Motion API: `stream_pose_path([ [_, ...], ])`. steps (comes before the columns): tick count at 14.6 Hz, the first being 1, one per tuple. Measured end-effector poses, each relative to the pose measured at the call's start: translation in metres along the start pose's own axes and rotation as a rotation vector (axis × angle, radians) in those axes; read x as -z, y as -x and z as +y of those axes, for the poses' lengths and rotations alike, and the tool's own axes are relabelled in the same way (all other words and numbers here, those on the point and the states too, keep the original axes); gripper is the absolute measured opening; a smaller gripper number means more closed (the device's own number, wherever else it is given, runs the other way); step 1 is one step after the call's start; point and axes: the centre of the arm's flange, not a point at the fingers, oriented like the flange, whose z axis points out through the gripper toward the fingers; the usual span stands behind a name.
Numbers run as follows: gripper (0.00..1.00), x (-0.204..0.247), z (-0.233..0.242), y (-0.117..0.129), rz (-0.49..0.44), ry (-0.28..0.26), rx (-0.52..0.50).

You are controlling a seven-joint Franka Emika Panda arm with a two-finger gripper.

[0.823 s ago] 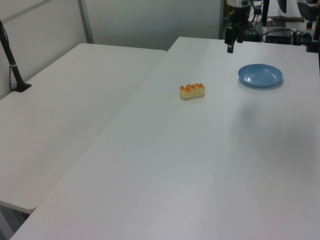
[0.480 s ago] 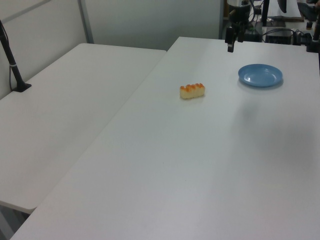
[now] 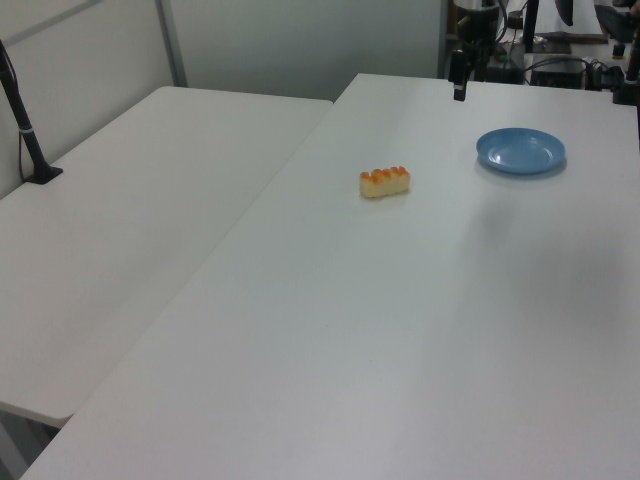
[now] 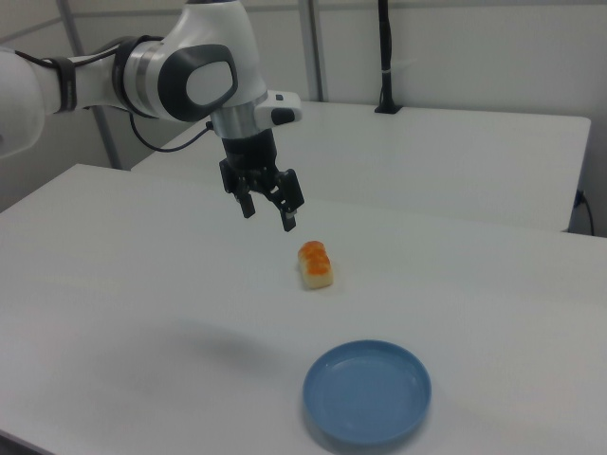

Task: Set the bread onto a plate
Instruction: 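Move the open gripper over the orange-topped bread roll and lower it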

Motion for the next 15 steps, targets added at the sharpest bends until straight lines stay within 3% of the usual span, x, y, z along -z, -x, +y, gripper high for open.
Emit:
stream_pose_path([
  [4,1.00,-0.003,-0.003,-0.002,0.000,0.001,0.050],
  [7,1.00,-0.005,-0.001,-0.010,0.050,0.003,0.072],
  [11,1.00,-0.033,-0.003,-0.030,0.101,-0.032,0.238],
  [15,1.00,-0.059,-0.012,-0.052,0.126,-0.009,0.341],
])
